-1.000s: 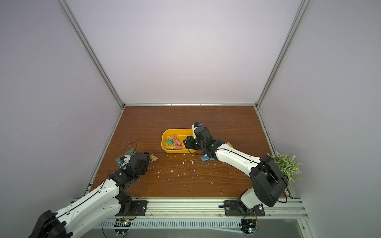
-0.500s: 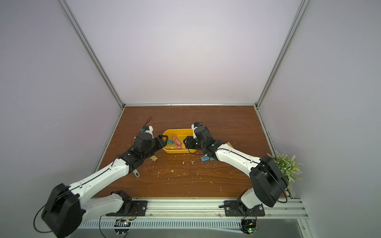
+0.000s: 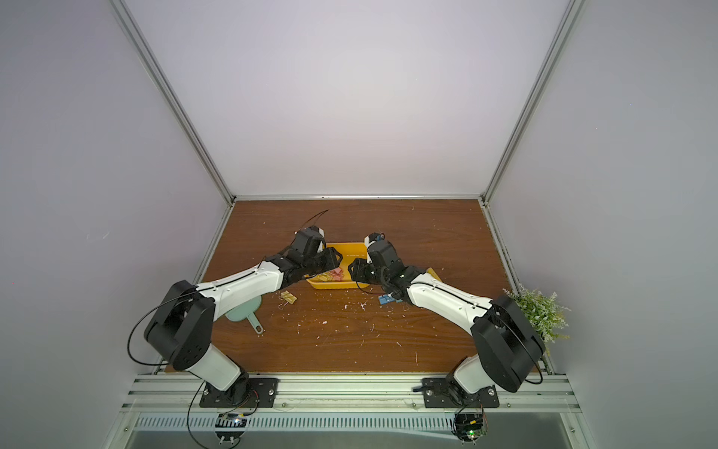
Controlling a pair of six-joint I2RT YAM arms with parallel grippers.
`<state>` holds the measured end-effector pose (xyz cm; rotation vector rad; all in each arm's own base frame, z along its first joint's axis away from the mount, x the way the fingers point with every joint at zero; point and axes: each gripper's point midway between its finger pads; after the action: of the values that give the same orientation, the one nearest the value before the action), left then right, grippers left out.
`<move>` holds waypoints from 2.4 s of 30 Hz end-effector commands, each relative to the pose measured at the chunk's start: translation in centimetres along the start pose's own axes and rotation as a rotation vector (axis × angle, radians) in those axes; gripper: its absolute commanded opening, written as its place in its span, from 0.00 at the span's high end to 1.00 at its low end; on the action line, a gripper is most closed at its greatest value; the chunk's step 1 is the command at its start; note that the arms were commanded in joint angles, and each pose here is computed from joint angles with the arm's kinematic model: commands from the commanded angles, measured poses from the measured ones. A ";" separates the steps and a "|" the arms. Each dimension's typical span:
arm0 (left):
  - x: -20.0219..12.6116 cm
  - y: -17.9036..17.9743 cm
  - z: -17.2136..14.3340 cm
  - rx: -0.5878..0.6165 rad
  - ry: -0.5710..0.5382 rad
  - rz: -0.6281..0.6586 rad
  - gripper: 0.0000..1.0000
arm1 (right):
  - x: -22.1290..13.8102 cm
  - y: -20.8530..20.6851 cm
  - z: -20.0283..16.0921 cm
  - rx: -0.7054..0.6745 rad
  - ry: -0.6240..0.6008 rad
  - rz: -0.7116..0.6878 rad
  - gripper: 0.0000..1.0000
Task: Take out the binder clips from the storage box
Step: Pick up the binder clip from the storage box.
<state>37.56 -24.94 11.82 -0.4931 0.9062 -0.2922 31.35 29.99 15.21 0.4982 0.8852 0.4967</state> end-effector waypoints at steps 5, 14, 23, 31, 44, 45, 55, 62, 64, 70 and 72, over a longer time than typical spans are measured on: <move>0.8 1.5 -0.6 -0.047 0.021 0.099 0.54 | 0.2 1.2 0.4 0.011 -0.010 0.050 0.52; 2.5 1.9 -0.8 -0.104 0.049 0.089 0.57 | 1.2 1.2 -0.1 0.017 0.023 0.053 0.53; 3.2 2.8 -0.4 -0.108 0.042 0.136 0.60 | 1.1 0.5 -0.3 0.020 0.021 0.026 0.53; 3.0 3.7 0.6 -0.103 0.001 0.187 0.64 | 1.2 0.0 -0.5 0.021 0.024 0.003 0.53; 3.5 3.1 0.3 -0.115 0.017 0.153 0.74 | 1.0 -0.1 -0.4 0.019 0.020 -0.005 0.53; 3.5 3.1 0.3 -0.115 0.019 0.152 0.74 | 0.9 -0.1 -0.3 0.019 0.018 -0.006 0.53; 3.3 2.7 0.2 -0.119 0.026 0.133 0.82 | 0.7 -0.2 -0.3 0.014 0.011 -0.011 0.53; 2.5 1.4 0.3 -0.133 0.032 0.068 0.93 | 0.2 -0.3 0.0 0.014 -0.007 -0.020 0.53; 2.1 0.9 0.3 -0.137 0.036 0.046 0.96 | -0.1 -0.3 0.1 0.013 -0.012 -0.019 0.53; 0.4 -1.1 0.9 -0.140 0.008 -0.058 1.00 | -0.8 -0.2 0.6 0.014 -0.043 -0.017 0.53; -0.4 -2.1 1.5 -0.125 -0.035 -0.131 1.00 | -1.0 -0.2 0.7 0.013 -0.052 -0.017 0.53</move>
<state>38.16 -25.61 11.46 -0.6272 0.9449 -0.2593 31.43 29.59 14.74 0.5037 0.8904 0.4644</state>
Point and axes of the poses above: each gripper's point midway between its finger pads, its own x axis out along the fingers, its own y axis along the line the jaws close on, z = x × y, and after that the axes turned 2 degrees about x, right-handed
